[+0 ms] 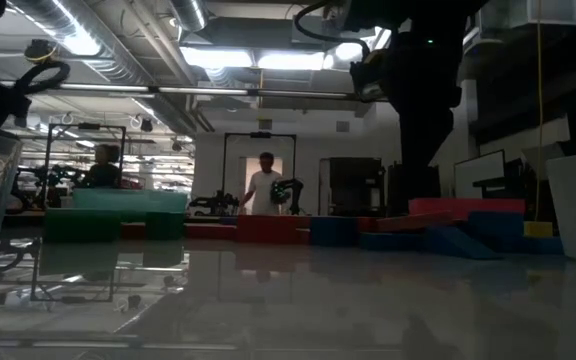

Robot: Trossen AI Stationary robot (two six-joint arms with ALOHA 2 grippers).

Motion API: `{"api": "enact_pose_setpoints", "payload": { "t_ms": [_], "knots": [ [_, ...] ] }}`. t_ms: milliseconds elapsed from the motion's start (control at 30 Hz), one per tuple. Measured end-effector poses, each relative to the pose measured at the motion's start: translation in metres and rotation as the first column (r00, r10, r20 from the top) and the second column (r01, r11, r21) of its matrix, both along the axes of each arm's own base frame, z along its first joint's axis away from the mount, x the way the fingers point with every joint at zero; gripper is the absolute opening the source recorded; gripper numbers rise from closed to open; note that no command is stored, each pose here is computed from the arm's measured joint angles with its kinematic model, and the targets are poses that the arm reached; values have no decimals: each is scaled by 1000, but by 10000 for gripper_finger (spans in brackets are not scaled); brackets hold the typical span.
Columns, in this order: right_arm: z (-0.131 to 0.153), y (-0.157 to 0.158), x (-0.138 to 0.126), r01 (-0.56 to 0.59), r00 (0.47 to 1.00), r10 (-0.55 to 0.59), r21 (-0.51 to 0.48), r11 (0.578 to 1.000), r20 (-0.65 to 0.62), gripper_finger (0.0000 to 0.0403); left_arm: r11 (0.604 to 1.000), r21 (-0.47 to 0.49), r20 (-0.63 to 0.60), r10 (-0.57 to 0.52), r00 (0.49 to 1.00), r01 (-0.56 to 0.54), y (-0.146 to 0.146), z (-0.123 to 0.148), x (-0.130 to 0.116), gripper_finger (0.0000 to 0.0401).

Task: Sort blocks
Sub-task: Put the red block into the bottom transparent bin

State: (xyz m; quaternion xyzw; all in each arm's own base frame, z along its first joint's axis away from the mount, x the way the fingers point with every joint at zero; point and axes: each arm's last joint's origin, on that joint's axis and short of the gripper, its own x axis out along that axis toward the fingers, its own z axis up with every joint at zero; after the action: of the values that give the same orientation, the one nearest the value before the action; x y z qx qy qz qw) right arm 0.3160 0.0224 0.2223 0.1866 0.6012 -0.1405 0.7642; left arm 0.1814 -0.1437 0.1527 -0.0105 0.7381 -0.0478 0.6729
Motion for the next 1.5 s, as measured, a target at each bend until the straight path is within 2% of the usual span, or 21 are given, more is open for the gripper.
{"api": "enact_pose_setpoints", "payload": {
  "t_ms": [233, 400, 467, 633, 767, 867, 1000, 1100, 1167, 1233, 1333, 1400, 1500],
  "knots": [
    [0, 0, 0, -22, 1000, 22, -5, 1000, -1, 216, 1000, 20, -6, -17, 1000, 17, 0, -3, 1, 135],
    [2, 0, 0, -23, 1000, 23, -6, 1000, -7, 216, 1000, 15, -18, -4, 1000, 4, 2, 0, -2, 65],
    [11, 0, 2, -32, 999, 32, -8, 999, -2, 216, 1000, 13, -18, 25, 1000, -25, 3, 3, -3, 37],
    [43, -5, 6, -86, 996, 87, -35, 996, 10, 216, 994, -34, 39, 104, 994, -103, 6, 20, -7, 37],
    [70, -14, 5, -96, 995, 95, -110, 989, -12, 216, 978, -105, 100, 193, 976, -182, 11, 41, -14, 37],
    [90, -23, 1, -72, 997, 68, -171, 983, -28, 216, 947, -184, 142, 292, 946, -265, 16, 61, -20, 37],
    [110, -42, -4, -41, 999, 33, -231, 972, -38, 216, 875, -321, 177, 432, 884, -363, 23, 86, -29, 37],
    [117, -59, -8, -23, 999, 11, -246, 969, -53, 216, 803, -470, 209, 506, 837, -368, 23, 104, -32, 37],
    [117, -69, -10, -15, 998, -2, -249, 968, -68, 216, 752, -578, 227, 523, 822, -318, 18, 115, -31, 37],
    [117, -79, -13, 0, 997, -21, -249, 968, -80, 216, 702, -672, 246, 512, 823, -236, 7, 124, -30, 37],
    [114, -87, -13, 16, 997, -35, -240, 971, -74, 216, 652, -742, 253, 484, 838, -152, -12, 130, -32, 37],
    [110, -88, -13, 15, 996, -35, -229, 973, -81, 216, 643, -750, 223, 468, 855, -156, -24, 126, -35, 37],
    [102, -88, -13, 10, 995, -31, -216, 976, -94, 216, 651, -738, 172, 437, 883, -178, -39, 118, -42, 46]
  ]
}}
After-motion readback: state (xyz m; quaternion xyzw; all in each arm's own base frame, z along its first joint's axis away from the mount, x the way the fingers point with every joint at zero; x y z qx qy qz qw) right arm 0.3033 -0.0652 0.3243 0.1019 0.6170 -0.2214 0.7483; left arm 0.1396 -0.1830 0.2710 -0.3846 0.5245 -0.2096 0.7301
